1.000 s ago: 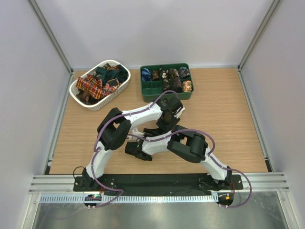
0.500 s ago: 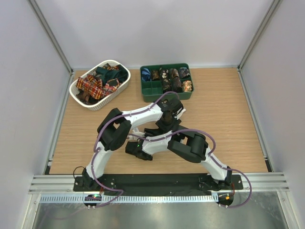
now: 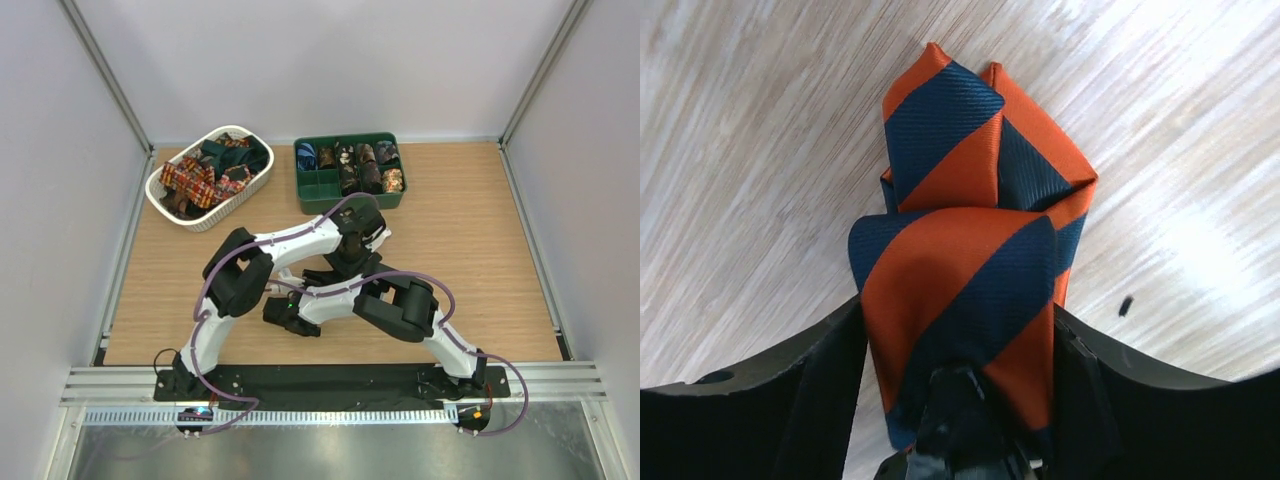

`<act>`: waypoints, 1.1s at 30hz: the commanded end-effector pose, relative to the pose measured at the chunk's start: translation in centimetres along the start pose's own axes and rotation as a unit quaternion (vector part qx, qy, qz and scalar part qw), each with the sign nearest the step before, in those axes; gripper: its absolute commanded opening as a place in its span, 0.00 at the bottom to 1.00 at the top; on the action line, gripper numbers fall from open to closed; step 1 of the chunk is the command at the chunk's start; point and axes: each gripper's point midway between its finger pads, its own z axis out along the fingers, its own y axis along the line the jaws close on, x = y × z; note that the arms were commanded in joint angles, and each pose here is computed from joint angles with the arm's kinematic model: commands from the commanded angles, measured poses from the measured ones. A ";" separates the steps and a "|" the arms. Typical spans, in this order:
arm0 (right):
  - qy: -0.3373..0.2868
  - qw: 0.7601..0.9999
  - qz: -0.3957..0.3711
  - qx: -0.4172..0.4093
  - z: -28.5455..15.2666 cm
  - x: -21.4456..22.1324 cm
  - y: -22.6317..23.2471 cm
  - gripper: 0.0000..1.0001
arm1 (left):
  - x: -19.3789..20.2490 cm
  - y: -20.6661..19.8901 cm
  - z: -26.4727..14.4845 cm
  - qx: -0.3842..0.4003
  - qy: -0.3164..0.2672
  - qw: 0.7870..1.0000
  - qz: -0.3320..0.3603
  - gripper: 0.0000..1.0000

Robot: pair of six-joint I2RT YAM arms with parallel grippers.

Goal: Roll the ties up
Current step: Place the rolled tie into the container

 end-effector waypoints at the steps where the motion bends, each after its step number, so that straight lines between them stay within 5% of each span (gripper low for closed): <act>1: 0.002 0.999 0.021 -0.047 -0.7 0.3 1.2 0.01 | -2.2 0.7 -4.8 -0.011 -0.053 0.998 0.026 0.66; 8: -0.001 0.998 0.027 -0.058 -0.9 0.2 1.9 0.01 | -5.3 -0.2 -6.9 0.010 -0.128 0.991 0.041 0.78; 16: 0.001 0.997 0.040 -0.063 -0.9 0.3 2.1 0.01 | -9.2 -0.2 -10.7 0.056 -0.220 0.974 -0.002 0.79; 24: -0.007 0.989 0.123 -0.078 -1.4 -0.2 0.0 0.01 | -8.5 9.4 -17.3 -0.018 -0.308 0.940 -0.145 0.80; 33: 0.005 0.967 0.230 -0.106 0.7 -0.2 -4.0 0.01 | -4.1 17.0 -22.8 -0.107 -0.394 0.870 -0.275 0.86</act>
